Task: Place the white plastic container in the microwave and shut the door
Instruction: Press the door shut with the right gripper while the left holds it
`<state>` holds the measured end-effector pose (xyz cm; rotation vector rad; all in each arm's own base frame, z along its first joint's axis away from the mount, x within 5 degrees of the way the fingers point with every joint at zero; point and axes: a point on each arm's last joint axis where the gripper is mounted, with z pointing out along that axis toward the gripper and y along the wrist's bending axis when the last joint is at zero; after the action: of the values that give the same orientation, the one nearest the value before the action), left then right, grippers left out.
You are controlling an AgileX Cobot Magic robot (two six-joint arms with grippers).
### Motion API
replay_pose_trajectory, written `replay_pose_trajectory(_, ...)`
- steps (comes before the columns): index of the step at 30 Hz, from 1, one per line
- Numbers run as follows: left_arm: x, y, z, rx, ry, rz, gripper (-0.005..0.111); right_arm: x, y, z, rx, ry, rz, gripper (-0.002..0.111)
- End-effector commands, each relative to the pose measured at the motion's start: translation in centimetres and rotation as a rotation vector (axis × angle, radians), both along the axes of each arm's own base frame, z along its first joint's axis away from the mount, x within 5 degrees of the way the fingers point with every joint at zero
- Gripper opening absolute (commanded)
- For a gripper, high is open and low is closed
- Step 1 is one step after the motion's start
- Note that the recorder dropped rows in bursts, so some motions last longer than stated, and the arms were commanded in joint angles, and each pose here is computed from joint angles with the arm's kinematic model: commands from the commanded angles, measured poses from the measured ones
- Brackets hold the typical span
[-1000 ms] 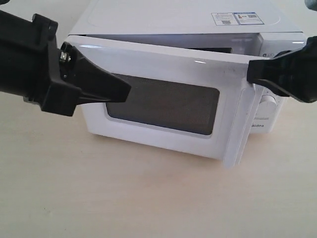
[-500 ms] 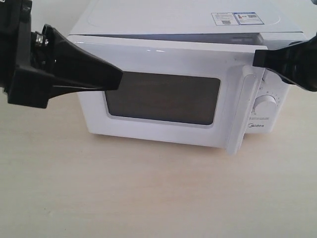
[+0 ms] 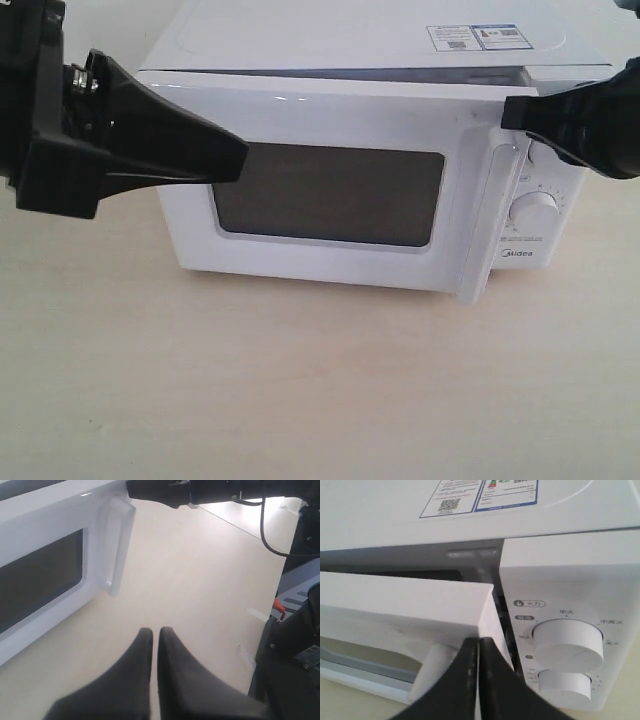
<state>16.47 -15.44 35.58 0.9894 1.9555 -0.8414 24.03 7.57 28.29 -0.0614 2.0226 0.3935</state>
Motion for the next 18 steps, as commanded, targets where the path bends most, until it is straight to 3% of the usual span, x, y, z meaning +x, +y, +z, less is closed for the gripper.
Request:
replay_pose_trajectory(1,-0.3,0.0,0.4,-0.020,0.006,-0.004,0.004,1.1,0.4,-0.7,-0.003,0.035,0.005,0.000)
replay_pose_trajectory(9,-0.3,-0.1,0.4,-0.020,0.004,-0.006,0.004,2.0,0.2,-1.2,-0.028,0.028,-0.042,0.000)
replay_pose_trajectory(18,-0.2,-0.1,0.4,-0.019,-0.002,-0.005,0.004,2.6,0.4,0.6,-0.012,-0.023,-0.036,0.000)
